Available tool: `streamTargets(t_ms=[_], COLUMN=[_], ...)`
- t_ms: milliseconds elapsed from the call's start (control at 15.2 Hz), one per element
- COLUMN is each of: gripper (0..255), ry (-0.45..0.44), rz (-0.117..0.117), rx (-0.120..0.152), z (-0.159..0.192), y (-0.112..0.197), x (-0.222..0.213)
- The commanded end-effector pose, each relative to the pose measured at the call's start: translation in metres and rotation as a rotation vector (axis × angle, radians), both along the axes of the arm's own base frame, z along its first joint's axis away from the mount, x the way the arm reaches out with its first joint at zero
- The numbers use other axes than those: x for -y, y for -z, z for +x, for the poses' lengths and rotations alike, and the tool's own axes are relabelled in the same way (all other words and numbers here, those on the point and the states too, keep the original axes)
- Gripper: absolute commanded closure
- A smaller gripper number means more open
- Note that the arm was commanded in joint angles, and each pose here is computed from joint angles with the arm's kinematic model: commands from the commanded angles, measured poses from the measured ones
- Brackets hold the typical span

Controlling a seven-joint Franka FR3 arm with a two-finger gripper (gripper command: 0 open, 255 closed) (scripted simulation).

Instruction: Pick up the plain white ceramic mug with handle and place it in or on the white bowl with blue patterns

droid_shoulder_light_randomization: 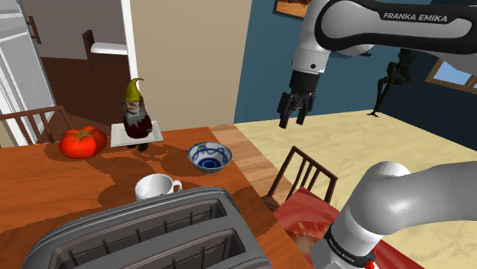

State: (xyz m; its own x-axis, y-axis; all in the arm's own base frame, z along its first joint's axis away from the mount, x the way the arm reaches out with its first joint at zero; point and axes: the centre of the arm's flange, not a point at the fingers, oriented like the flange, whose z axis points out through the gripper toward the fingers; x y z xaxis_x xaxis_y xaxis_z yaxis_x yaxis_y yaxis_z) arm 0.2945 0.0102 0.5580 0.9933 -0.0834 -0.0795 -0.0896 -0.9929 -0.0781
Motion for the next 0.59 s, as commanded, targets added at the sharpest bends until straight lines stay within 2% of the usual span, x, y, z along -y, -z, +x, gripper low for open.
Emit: streamTargets(t_ms=[0,528], gripper=[0,0], ry=[0.0,-0.016], rz=[0.0,-0.019], rx=[0.0,0.022], z=[0.0,0.036], y=[0.0,0.034], x=[0.0,-0.095])
